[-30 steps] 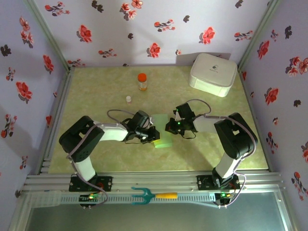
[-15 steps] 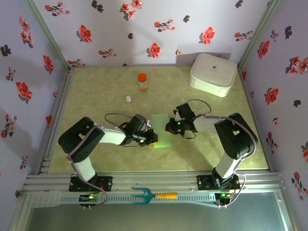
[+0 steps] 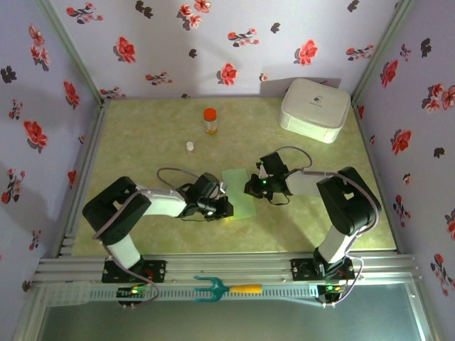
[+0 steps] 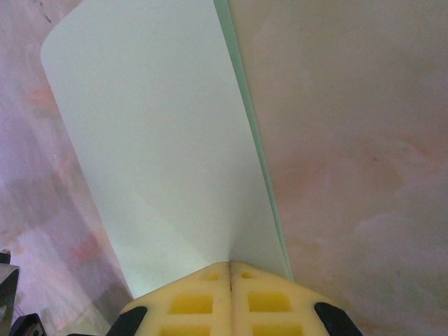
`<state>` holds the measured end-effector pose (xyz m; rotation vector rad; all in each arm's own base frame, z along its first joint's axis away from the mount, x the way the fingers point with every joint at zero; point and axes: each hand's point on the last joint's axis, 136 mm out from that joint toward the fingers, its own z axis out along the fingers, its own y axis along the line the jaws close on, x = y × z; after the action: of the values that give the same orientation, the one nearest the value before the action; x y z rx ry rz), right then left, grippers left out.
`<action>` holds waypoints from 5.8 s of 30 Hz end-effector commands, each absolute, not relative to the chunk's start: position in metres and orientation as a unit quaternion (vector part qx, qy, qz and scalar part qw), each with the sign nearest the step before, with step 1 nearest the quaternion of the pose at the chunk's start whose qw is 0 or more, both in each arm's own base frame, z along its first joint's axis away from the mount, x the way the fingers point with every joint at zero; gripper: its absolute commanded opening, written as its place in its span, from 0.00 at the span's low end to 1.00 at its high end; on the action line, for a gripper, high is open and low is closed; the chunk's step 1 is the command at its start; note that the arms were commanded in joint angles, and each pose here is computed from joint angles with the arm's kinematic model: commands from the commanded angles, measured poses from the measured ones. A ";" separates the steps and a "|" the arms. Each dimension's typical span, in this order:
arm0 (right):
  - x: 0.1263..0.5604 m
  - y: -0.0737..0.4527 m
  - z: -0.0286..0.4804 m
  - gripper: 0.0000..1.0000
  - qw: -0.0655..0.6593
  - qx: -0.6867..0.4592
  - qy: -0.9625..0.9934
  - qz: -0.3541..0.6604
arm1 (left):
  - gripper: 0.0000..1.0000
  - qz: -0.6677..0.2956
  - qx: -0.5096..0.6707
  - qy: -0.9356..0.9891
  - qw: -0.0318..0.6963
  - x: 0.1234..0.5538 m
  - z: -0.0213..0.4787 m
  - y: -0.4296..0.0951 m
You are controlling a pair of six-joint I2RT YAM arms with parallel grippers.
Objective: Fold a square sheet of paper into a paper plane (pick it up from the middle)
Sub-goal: First fold the square sheet of paper in half at the center of the table.
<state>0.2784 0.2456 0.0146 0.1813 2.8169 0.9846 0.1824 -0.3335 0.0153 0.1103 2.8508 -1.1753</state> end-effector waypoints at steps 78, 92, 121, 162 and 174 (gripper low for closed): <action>0.242 0.200 -0.032 0.00 0.020 0.100 0.971 0.216 | 0.13 -0.343 -0.004 0.939 0.024 0.281 0.027 -0.332; 0.242 0.197 -0.031 0.00 0.020 0.102 0.971 0.214 | 0.14 -0.376 -0.027 0.926 0.031 0.286 0.012 -0.323; 0.241 0.195 -0.030 0.00 0.025 0.102 0.970 0.220 | 0.12 -0.338 -0.091 0.934 0.071 0.359 0.009 -0.307; 0.243 0.196 -0.028 0.00 0.033 0.112 0.966 0.231 | 0.13 -0.419 0.014 0.908 0.004 0.214 0.041 -0.351; 0.244 0.196 -0.027 0.00 0.034 0.113 0.966 0.229 | 0.13 -0.325 0.045 0.944 -0.027 0.179 0.007 -0.323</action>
<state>0.2747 0.2346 0.0147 0.2041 2.7978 0.9627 0.1944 -0.3386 0.0168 0.0943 2.9517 -1.1600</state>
